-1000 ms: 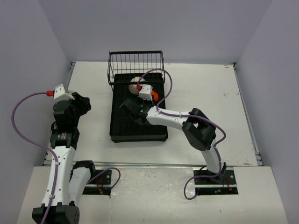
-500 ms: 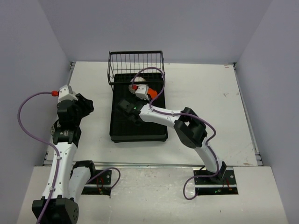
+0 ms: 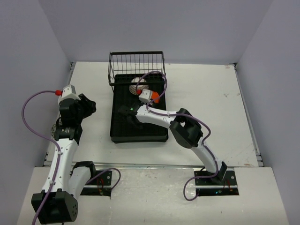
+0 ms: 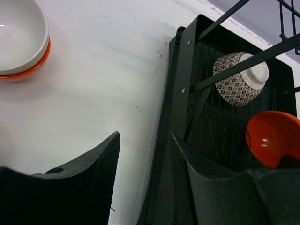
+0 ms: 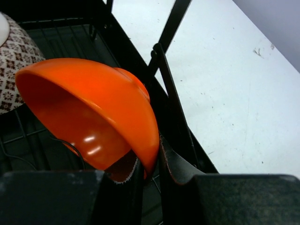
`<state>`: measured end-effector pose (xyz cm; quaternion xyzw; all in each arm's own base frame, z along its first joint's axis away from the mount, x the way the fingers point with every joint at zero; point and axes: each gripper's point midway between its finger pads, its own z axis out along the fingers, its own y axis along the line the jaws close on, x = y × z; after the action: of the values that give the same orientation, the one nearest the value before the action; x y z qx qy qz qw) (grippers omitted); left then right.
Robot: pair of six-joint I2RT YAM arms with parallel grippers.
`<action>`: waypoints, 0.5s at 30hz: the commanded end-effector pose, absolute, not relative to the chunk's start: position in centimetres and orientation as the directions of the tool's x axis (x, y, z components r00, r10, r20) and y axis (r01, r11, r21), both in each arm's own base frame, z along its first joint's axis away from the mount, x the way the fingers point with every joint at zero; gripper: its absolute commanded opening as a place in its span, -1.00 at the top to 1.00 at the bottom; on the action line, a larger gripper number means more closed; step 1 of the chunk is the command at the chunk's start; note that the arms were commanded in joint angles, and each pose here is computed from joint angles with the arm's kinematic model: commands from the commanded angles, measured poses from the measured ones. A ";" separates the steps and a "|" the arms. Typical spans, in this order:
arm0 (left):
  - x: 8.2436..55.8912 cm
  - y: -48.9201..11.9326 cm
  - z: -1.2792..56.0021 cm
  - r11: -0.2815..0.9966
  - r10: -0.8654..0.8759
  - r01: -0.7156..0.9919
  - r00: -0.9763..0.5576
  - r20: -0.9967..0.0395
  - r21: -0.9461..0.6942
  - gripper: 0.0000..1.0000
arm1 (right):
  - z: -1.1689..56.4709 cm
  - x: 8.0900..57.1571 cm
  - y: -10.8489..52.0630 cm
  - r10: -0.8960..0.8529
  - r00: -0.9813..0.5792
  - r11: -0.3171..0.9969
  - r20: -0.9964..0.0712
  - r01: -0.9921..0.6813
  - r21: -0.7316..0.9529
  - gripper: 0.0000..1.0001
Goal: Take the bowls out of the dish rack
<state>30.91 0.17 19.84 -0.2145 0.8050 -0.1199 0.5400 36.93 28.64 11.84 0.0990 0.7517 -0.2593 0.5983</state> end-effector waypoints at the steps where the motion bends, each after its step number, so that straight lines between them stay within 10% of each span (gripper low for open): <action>1: 31.5 -0.1 20.7 0.881 -0.473 -0.184 -0.293 -0.831 -0.436 0.05 | 10.5 35.5 27.0 -0.109 -0.299 0.823 -0.948 0.508 -0.254 1.00; 15: 31.6 -0.1 20.0 0.878 -0.478 -0.194 -0.298 -0.827 -0.438 0.05 | 13.4 35.0 25.4 -0.140 -0.265 0.815 -0.954 0.515 -0.263 1.00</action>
<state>31.00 0.08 19.13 -0.2141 0.8078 -0.1211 0.5357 36.87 27.88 11.29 0.1651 0.7355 -0.2297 0.6157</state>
